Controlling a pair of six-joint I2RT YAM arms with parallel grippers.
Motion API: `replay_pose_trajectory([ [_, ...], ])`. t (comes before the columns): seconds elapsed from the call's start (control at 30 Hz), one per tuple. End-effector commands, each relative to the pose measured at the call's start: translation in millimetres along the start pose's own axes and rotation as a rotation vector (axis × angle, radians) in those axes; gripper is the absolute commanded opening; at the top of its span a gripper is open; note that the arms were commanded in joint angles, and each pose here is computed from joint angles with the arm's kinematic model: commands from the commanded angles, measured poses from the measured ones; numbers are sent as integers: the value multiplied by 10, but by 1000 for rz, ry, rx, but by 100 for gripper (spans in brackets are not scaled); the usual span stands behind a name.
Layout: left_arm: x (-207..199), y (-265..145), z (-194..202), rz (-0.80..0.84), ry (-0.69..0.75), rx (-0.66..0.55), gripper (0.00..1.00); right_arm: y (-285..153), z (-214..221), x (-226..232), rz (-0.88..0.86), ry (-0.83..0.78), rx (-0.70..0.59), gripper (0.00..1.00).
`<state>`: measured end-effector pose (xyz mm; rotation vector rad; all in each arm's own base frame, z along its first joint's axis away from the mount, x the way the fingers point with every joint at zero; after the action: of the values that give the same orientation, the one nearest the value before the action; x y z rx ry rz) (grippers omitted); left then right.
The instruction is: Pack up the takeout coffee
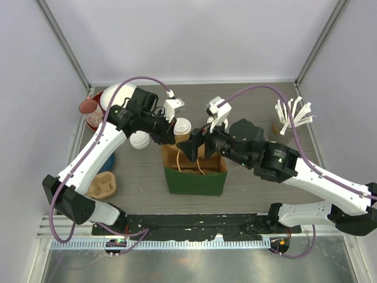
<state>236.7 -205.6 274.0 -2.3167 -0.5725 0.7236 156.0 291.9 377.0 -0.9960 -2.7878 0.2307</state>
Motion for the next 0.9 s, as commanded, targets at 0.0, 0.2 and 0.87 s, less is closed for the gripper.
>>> replay_pose_trajectory([
  [0.0,-15,8,63,12,1,56,1,-205,-500,-161,119,1,-131,92],
  [0.2,-12,16,35,16,-3,64,10,-161,-697,-672,420,-38,-4,100],
  [0.87,-158,-215,-145,31,42,11,54,-117,-373,-1797,566,37,192,100],
])
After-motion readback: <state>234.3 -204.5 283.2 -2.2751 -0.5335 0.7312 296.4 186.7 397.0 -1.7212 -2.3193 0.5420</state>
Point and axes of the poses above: each gripper's point midway between its finger pads, its own y axis out along the fingers, its own x axis along the line the jaws close on, z = x × y, the point moved 4 cm from there along -y, back along the fingers, and after that the axes turned 9 degrees about -y, right-handed, at the moved point
